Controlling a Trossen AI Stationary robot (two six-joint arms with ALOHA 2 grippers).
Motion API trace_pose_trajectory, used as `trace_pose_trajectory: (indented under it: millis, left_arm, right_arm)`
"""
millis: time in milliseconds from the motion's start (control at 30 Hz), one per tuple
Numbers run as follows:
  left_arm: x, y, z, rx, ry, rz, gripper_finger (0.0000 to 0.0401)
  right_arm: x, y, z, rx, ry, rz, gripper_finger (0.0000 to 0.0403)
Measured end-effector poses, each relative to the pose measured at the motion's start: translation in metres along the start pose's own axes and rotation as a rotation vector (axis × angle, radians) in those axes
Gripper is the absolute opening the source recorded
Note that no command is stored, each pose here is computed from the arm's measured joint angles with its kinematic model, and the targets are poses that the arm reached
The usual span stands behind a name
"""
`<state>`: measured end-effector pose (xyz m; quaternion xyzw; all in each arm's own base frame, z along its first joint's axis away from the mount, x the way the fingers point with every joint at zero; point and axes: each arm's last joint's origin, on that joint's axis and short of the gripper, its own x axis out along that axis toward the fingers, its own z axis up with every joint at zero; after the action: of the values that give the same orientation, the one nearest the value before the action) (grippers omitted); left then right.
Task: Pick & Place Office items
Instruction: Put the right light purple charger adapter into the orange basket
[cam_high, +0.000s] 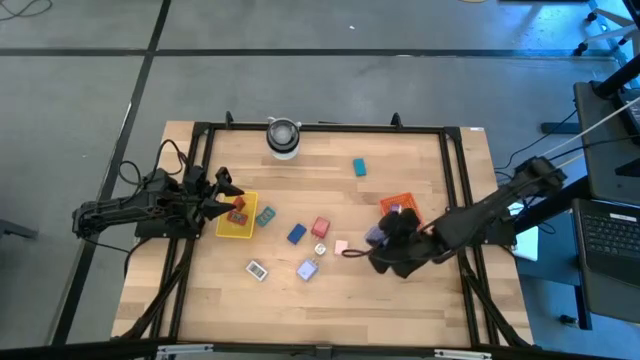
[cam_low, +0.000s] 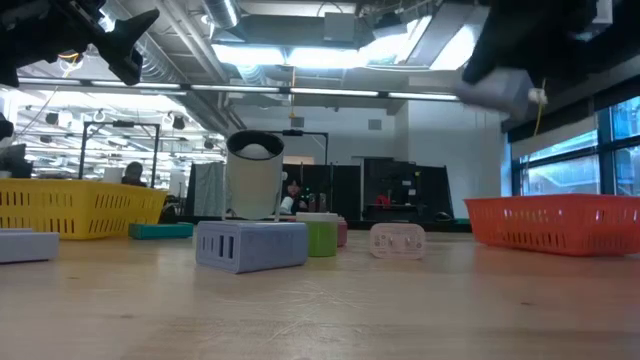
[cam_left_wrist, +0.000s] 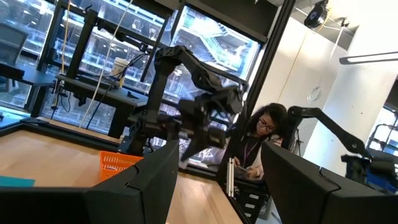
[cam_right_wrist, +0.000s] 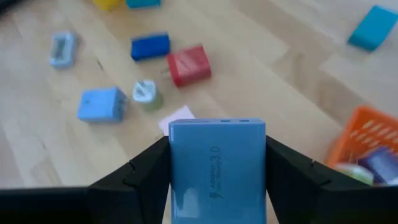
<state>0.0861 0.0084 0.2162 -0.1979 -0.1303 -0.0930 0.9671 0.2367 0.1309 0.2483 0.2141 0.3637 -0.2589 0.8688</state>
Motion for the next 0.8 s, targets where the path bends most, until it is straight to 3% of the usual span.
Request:
trace_pose_trajectory:
  millis: [267,800]
  left_arm:
    - [0.000,0.000,0.000,0.001,0.000,-0.002,0.0224]
    - [0.000,0.000,0.000,0.026,-0.003,-0.003,0.0224]
  right_arm:
    - [-0.022,-0.043,0.000,0.038,-0.094,0.042,0.0214]
    - [-0.004,-0.116,-0.043,0.172,-0.224,0.127,0.0214]
